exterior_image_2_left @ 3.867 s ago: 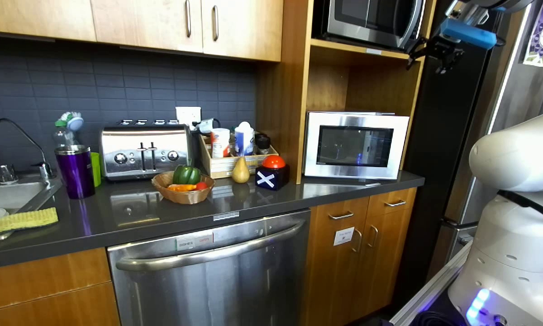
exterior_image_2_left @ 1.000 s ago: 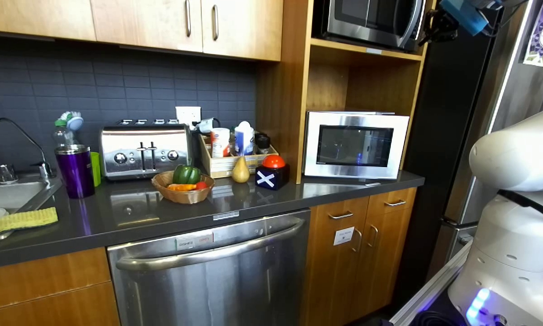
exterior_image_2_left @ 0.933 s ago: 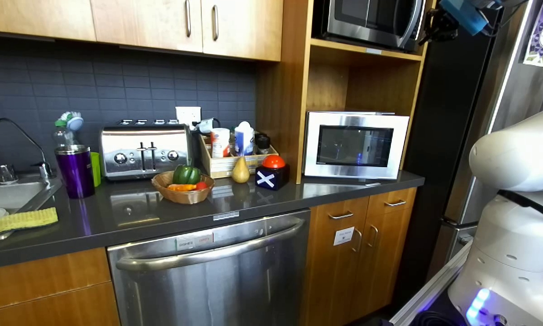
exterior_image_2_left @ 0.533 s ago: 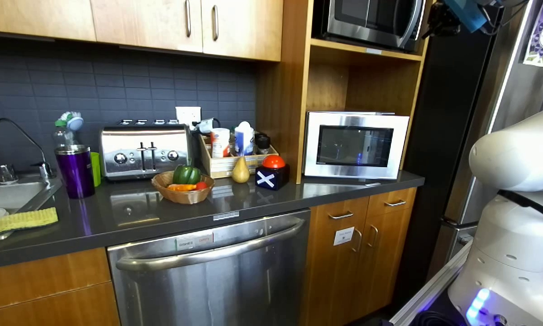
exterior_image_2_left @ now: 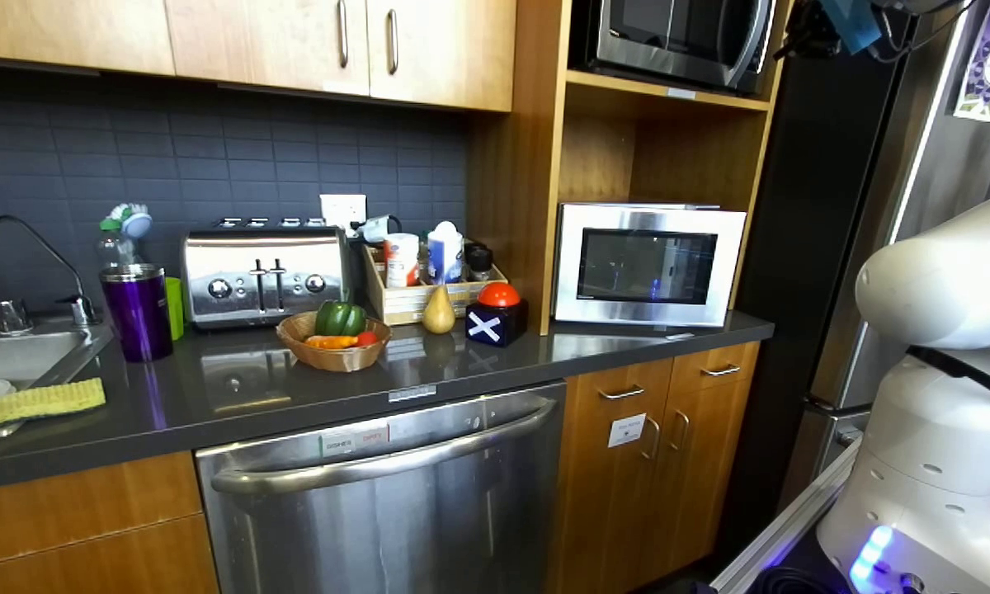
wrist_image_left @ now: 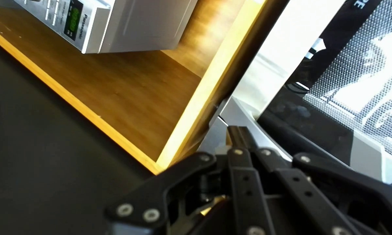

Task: Press a button on the upper microwave.

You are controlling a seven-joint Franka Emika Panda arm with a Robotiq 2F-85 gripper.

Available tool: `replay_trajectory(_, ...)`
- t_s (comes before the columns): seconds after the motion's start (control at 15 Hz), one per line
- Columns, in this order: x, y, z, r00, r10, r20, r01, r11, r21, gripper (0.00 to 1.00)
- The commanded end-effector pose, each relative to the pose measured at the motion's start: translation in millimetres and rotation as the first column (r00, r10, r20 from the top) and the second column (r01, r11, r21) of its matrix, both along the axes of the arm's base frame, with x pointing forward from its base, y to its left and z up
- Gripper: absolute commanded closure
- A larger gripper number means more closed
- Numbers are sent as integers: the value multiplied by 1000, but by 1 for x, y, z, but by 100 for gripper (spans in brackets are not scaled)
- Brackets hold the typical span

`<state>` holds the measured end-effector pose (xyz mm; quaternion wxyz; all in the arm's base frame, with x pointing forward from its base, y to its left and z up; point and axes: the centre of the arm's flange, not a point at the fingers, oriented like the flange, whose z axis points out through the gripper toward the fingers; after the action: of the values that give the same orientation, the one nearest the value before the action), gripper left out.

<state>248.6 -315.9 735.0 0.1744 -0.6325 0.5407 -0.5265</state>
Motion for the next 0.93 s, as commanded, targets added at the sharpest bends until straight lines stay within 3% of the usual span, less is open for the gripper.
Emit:
replay_trajectory(0.0, 8, -11, 9, 998, -21, 58, 19, 1000, 24, 100)
replay_trajectory(0.87, 25, -36, 21, 992, -72, 100, 71, 997, 11, 100)
